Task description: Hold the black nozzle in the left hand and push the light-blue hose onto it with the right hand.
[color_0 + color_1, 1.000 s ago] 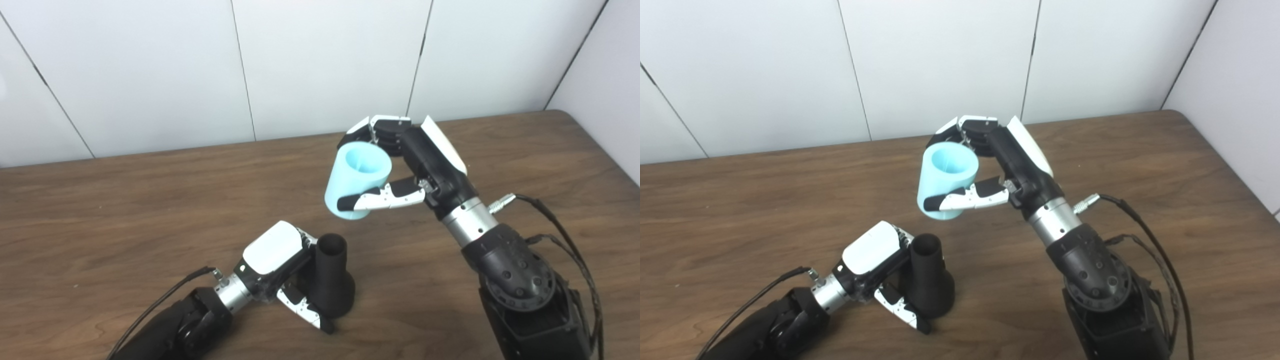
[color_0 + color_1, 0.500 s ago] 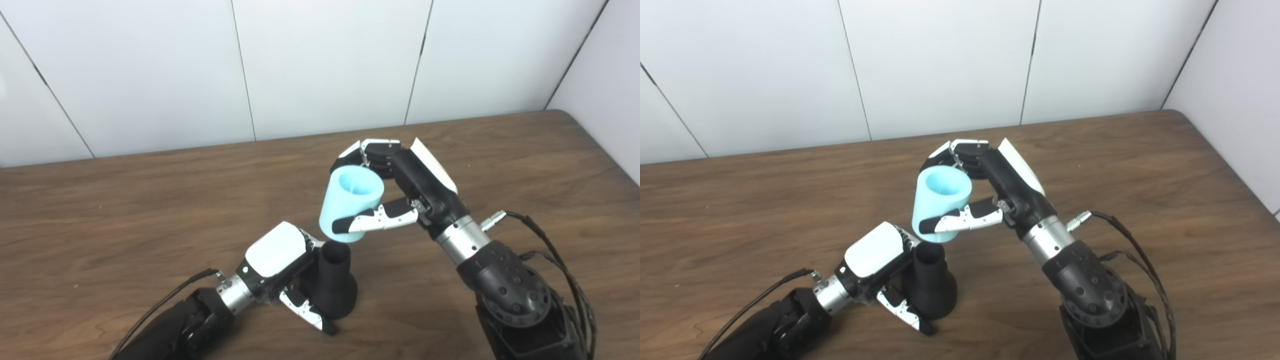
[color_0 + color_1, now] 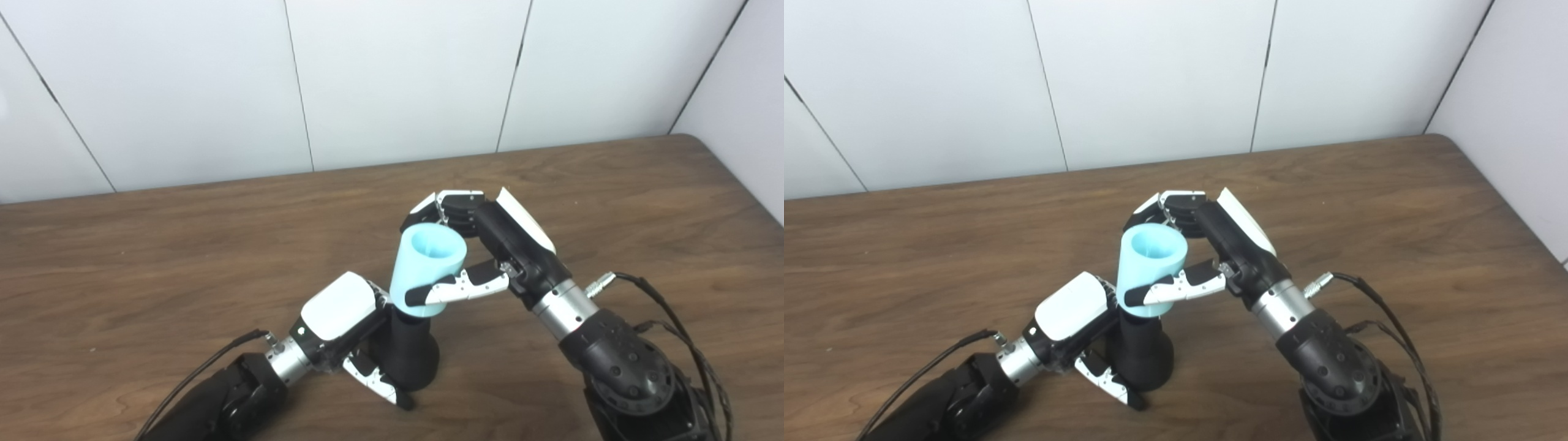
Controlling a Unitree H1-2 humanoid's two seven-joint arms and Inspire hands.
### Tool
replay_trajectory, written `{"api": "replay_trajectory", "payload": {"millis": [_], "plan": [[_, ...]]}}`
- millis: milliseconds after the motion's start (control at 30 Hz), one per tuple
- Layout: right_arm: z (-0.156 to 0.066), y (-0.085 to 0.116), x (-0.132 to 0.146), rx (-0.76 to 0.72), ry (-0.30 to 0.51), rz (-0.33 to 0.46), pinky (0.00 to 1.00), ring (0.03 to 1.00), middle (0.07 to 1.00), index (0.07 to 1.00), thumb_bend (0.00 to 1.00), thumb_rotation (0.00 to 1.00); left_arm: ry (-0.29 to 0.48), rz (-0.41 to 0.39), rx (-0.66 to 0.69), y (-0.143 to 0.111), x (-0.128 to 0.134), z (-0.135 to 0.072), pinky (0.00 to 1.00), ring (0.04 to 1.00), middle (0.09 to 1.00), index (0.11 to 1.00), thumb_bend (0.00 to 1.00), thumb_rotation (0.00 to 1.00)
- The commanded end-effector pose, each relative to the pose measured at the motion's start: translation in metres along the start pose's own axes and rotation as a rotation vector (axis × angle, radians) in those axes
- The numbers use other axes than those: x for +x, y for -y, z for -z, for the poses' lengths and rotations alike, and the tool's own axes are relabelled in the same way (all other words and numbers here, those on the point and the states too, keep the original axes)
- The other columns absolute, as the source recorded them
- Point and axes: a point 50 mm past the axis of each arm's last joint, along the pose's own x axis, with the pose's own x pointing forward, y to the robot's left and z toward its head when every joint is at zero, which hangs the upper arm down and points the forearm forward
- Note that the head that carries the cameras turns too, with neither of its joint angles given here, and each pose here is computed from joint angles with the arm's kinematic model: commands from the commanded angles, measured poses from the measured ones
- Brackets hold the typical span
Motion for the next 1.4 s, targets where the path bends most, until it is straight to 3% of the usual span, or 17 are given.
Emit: {"api": "replay_trajectory", "payload": {"millis": [0,167,367,600,800,1033,1167,1233,1333,1367], "plan": [[-0.021,0.004,-0.001,-0.011,0.121,0.002,0.32,0.4,0.511,0.521,0.51,0.0,-0.112,0.253,-0.166,0.096,-0.061,-0.029,0.19,0.246,0.473,0.489,0.52,0.0],[-0.019,0.002,-0.004,0.0,0.102,-0.016,0.32,0.404,0.513,0.517,0.51,0.0,-0.112,0.258,-0.164,0.096,-0.061,-0.029,0.23,0.308,0.438,0.534,0.52,0.0],[-0.013,-0.003,-0.006,0.005,0.098,-0.026,0.33,0.414,0.513,0.508,0.51,0.0,-0.111,0.253,-0.165,0.096,-0.062,-0.03,0.19,0.259,0.475,0.489,0.52,0.0],[-0.012,-0.008,-0.009,-0.045,0.1,-0.042,0.26,0.376,0.515,0.528,0.51,0.0,-0.106,0.258,-0.157,0.096,-0.063,-0.031,0.21,0.274,0.453,0.508,0.52,0.0],[-0.013,-0.013,-0.012,-0.053,0.094,-0.062,0.3,0.392,0.516,0.528,0.51,0.0,-0.104,0.26,-0.152,0.096,-0.064,-0.032,0.18,0.242,0.474,0.488,0.52,0.0],[-0.011,-0.022,-0.016,-0.155,0.148,-0.067,0.3,0.388,0.513,0.534,0.51,0.0,-0.103,0.26,-0.154,0.096,-0.065,-0.034,0.16,0.211,0.472,0.487,0.52,0.0],[-0.011,-0.025,-0.017,-0.21,0.19,-0.064,0.24,0.363,0.499,0.549,0.51,0.0,-0.103,0.262,-0.154,0.096,-0.065,-0.034,0.15,0.198,0.471,0.487,0.52,0.0],[-0.011,-0.026,-0.018,-0.235,0.211,-0.064,0.23,0.429,0.464,0.525,0.51,0.0,-0.102,0.262,-0.154,0.096,-0.065,-0.035,0.14,0.193,0.471,0.487,0.52,0.0],[-0.013,-0.027,-0.018,-0.283,0.245,-0.059,0.16,0.442,0.422,0.531,0.51,0.0,-0.102,0.26,-0.154,0.096,-0.064,-0.035,0.15,0.208,0.472,0.487,0.52,0.0],[-0.013,-0.028,-0.019,-0.308,0.258,-0.058,0.13,0.299,0.446,0.507,0.52,0.0,-0.103,0.259,-0.155,0.096,-0.065,-0.035,0.15,0.208,0.472,0.487,0.52,0.0]]}}
